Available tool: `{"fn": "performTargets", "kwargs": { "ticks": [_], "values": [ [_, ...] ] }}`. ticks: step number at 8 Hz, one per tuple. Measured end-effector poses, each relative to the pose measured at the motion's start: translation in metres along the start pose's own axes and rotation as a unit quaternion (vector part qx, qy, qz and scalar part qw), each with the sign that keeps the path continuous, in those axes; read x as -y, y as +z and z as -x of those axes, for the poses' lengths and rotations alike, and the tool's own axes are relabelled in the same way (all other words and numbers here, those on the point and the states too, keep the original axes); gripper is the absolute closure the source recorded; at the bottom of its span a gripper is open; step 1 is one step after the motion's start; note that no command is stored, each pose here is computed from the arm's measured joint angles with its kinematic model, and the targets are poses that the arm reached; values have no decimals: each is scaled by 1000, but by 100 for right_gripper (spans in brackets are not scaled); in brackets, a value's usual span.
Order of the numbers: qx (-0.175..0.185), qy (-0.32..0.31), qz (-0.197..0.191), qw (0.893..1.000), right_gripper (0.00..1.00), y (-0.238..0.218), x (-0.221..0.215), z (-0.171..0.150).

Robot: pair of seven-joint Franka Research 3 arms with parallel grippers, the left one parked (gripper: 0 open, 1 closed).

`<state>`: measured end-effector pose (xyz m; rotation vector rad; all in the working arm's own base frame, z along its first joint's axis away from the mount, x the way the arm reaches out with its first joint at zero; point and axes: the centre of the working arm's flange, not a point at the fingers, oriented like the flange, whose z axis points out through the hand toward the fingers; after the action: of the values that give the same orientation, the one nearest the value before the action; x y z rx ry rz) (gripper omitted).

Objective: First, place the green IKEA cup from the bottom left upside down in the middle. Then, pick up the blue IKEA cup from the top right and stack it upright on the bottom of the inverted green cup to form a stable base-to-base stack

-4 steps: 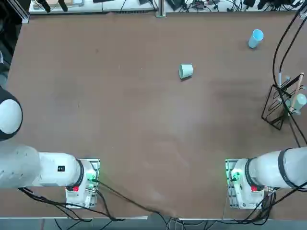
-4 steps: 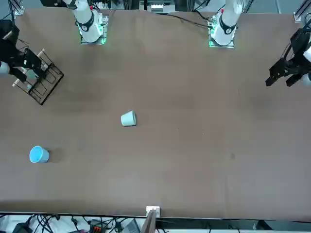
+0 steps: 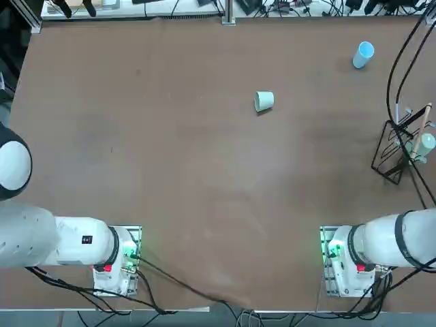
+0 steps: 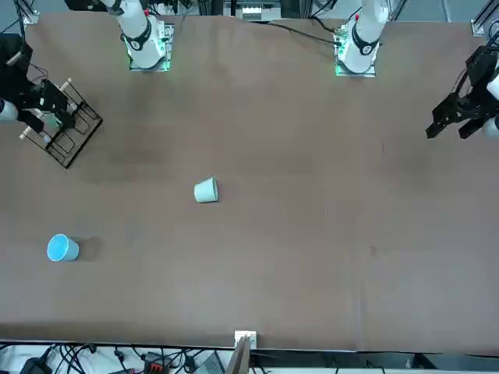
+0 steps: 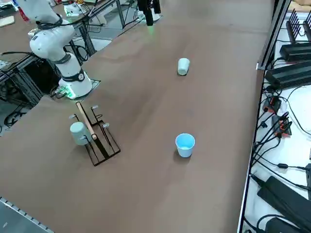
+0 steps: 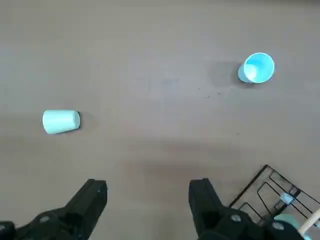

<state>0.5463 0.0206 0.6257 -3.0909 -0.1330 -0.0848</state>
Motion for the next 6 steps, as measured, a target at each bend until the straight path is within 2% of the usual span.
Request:
{"fn": "performTargets", "kwargs": {
  "ticks": [3,5,6],
  "values": [
    [29,-61,-2,998,0,42,65,-18],
    [50,-143,-7,988,0,85,111,-31],
    [45,-191,-10,980,0,108,125,-40]
  ]
}}
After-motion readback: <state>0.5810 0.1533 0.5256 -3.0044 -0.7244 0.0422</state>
